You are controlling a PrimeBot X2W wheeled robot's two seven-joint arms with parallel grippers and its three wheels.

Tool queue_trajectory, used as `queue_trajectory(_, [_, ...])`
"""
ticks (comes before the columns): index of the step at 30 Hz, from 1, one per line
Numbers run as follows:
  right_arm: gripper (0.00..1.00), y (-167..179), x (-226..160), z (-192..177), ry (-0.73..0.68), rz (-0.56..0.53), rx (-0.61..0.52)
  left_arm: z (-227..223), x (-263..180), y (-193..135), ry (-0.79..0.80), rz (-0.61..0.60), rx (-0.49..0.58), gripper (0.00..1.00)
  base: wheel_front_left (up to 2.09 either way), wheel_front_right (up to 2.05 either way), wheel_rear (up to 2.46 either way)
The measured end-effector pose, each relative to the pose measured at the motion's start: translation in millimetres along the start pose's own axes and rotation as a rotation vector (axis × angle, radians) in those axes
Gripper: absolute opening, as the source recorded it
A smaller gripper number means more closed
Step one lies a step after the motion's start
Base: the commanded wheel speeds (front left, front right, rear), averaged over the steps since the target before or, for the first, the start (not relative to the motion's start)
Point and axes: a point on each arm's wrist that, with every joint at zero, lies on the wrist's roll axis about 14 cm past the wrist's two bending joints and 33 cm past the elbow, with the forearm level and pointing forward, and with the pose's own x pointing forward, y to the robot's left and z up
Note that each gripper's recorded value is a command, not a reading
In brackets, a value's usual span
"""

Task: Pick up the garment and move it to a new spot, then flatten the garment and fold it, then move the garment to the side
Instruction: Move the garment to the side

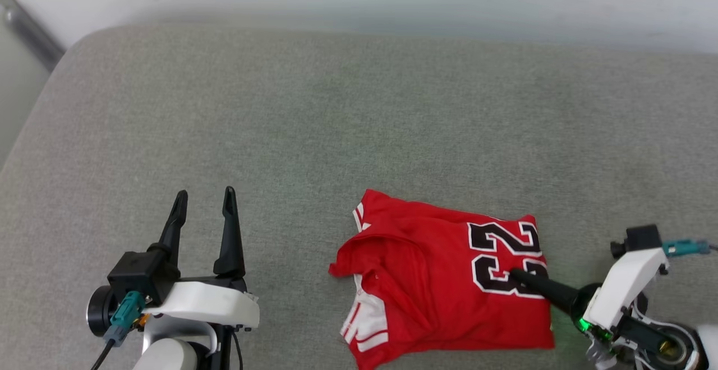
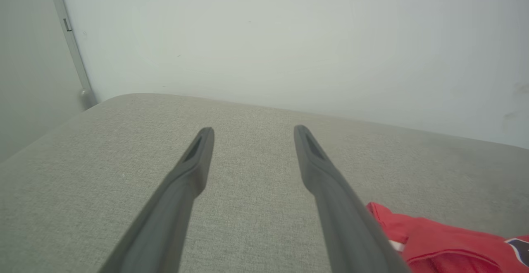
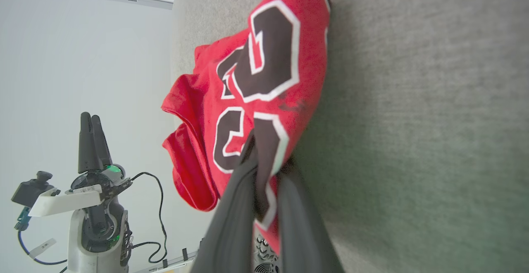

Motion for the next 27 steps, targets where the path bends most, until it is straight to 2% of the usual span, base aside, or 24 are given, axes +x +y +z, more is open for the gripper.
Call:
queue_trajectory(3, [0.00, 11.7, -9.4, 14.0, -0.043, -0.014, -0.126, 3.0, -1.6, -2.6, -0.008, -0.008, -0.003, 1.00, 0.00, 0.00, 0.00])
queue_trajectory(5, [0.00, 12.7, -18.3, 21.7, -0.062, -0.061, -0.243, 3.6, -2.9, -6.9, -0.010, -0.024, -0.008, 1.00, 0.00, 0.00, 0.00])
queue_trajectory(10, [0.00, 5.4, -50.1, 50.0, -0.139, -0.237, -0.541, 4.0, -0.9, -22.9, -0.015, -0.071, -0.013, 1.00, 0.00, 0.00, 0.00])
queue_trajectory(14, [0.00, 2.1, -82.5, 73.4, -0.199, -0.373, -0.702, 1.7, 3.2, -44.8, -0.012, -0.131, -0.028, 1.00, 0.00, 0.00, 0.00])
queue_trajectory(18, [0.00, -4.8, -118.6, 92.7, -0.260, -0.498, -0.780, 4.1, 15.0, -80.1, -0.030, -0.231, -0.041, 1.00, 0.00, 0.00, 0.00])
queue_trajectory(27, [0.00, -33.6, -201.7, 141.2, -0.453, -0.745, -0.815, -0.7, 49.0, -179.8, -0.049, -0.516, -0.066, 1.00, 0.00, 0.00, 0.00])
